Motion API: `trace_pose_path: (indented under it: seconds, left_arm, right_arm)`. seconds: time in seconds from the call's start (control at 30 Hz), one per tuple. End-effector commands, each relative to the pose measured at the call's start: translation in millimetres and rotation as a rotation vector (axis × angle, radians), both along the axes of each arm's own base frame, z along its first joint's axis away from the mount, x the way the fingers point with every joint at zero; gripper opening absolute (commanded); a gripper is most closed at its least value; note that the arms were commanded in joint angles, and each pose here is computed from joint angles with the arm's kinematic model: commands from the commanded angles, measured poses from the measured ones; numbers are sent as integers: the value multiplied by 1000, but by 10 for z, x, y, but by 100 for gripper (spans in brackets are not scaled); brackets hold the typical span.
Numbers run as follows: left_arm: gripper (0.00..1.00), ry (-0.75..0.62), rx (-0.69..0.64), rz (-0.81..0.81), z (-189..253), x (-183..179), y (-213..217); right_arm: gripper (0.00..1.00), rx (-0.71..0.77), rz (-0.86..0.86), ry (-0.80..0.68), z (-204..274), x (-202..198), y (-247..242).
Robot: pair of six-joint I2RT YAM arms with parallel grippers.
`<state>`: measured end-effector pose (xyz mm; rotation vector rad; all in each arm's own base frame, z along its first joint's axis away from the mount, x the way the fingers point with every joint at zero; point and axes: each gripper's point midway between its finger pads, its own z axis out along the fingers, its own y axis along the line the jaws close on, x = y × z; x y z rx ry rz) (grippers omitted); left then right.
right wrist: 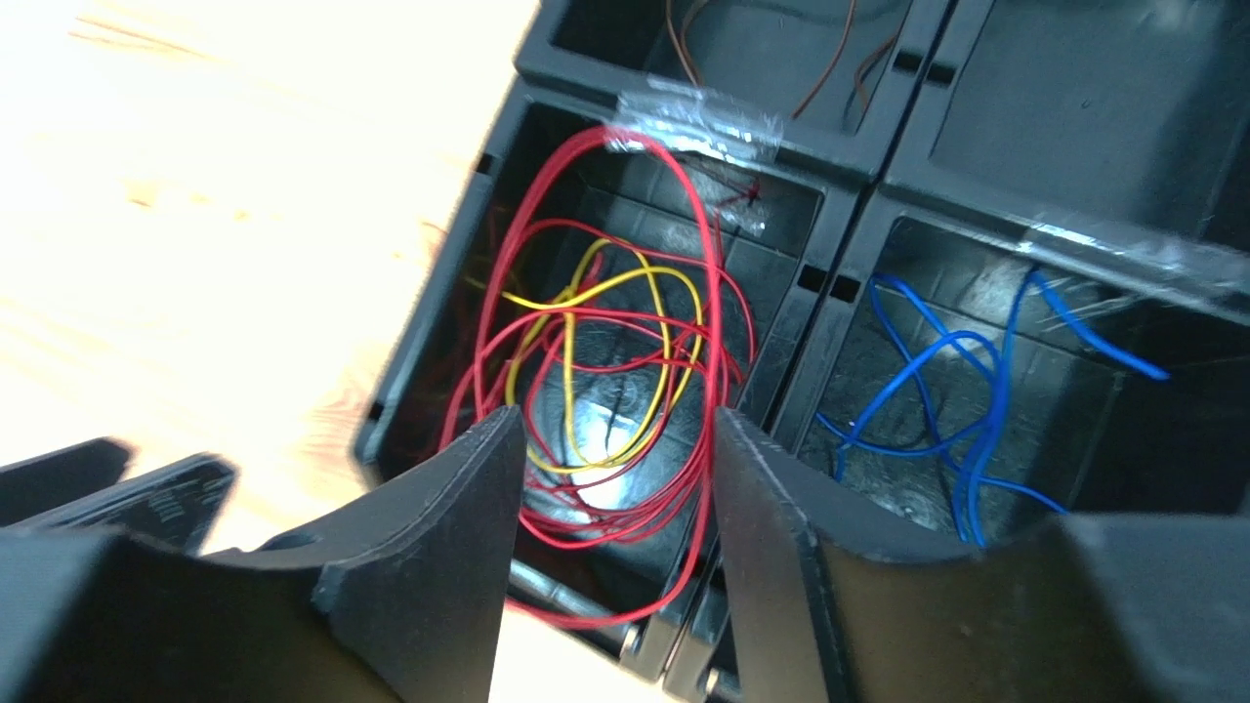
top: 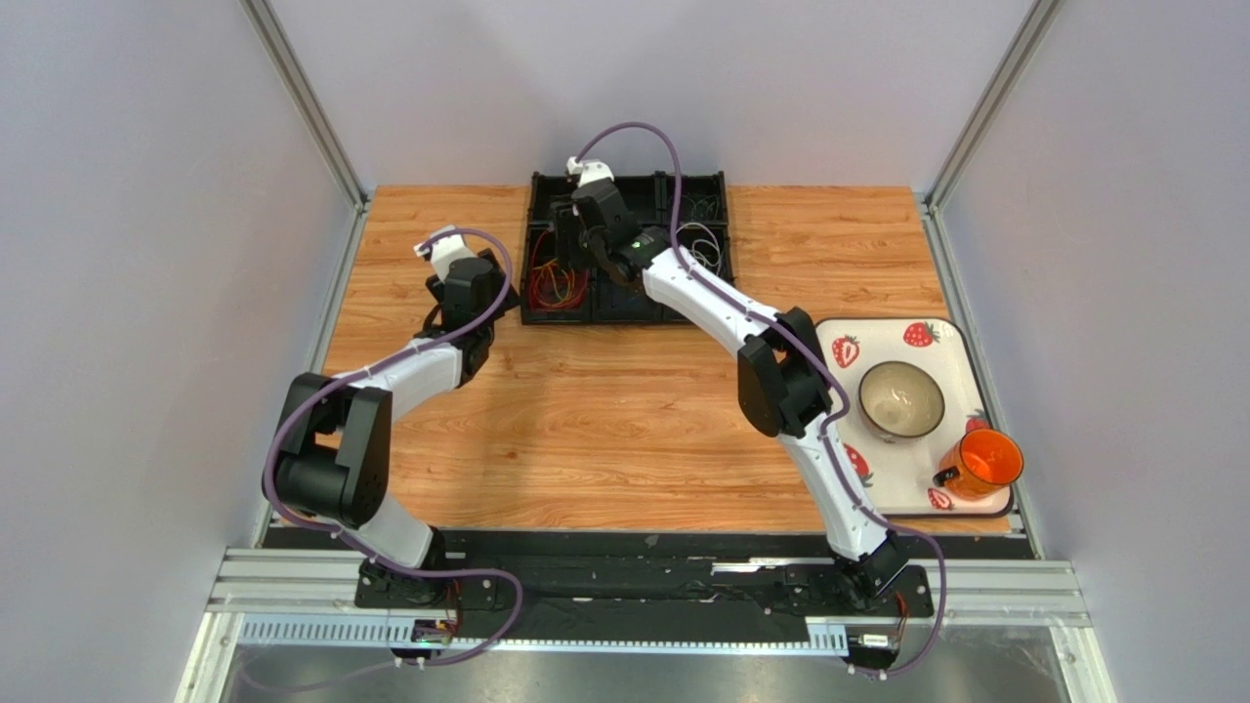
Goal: Untangle the cables
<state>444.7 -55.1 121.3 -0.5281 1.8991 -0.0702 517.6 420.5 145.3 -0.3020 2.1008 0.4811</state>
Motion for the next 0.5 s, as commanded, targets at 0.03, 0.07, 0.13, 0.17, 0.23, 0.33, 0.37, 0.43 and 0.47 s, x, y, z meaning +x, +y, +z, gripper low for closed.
trace_pose_path:
  seconds: [0.03, 0.07, 0.13, 0.17, 0.23, 0.33, 0.37, 0.43, 0.47]
  left_arm:
    - [70, -49, -10, 1, 158, 64, 0]
    - [70, -47, -11, 0, 155, 62, -2]
    - [70, -45, -14, -5, 147, 67, -14]
    - [70, -48, -17, -6, 157, 73, -19]
    - [70, -47, -16, -6, 150, 65, -17]
    - [70, -45, -14, -5, 140, 63, -14]
    - [69, -45, -14, -5, 143, 61, -13]
    - [70, -51, -13, -3, 160, 58, -7]
    - [70, -54, -12, -3, 163, 56, -5]
  right_arm:
    - [56, 51, 32, -94, 863, -210, -6]
    - [56, 41, 31, -84, 835, -246, -41]
    - [58, 70, 27, -113, 1063, -321, -108]
    - [59, 64, 27, -99, 987, -368, -144]
    - [67, 95, 40, -141, 1167, -383, -137]
    - [71, 65, 45, -150, 1194, -289, -96]
    - [71, 85, 43, -183, 1444, -263, -74]
    - [69, 44, 31, -154, 1343, -296, -96]
    - [69, 52, 29, -163, 1391, -316, -108]
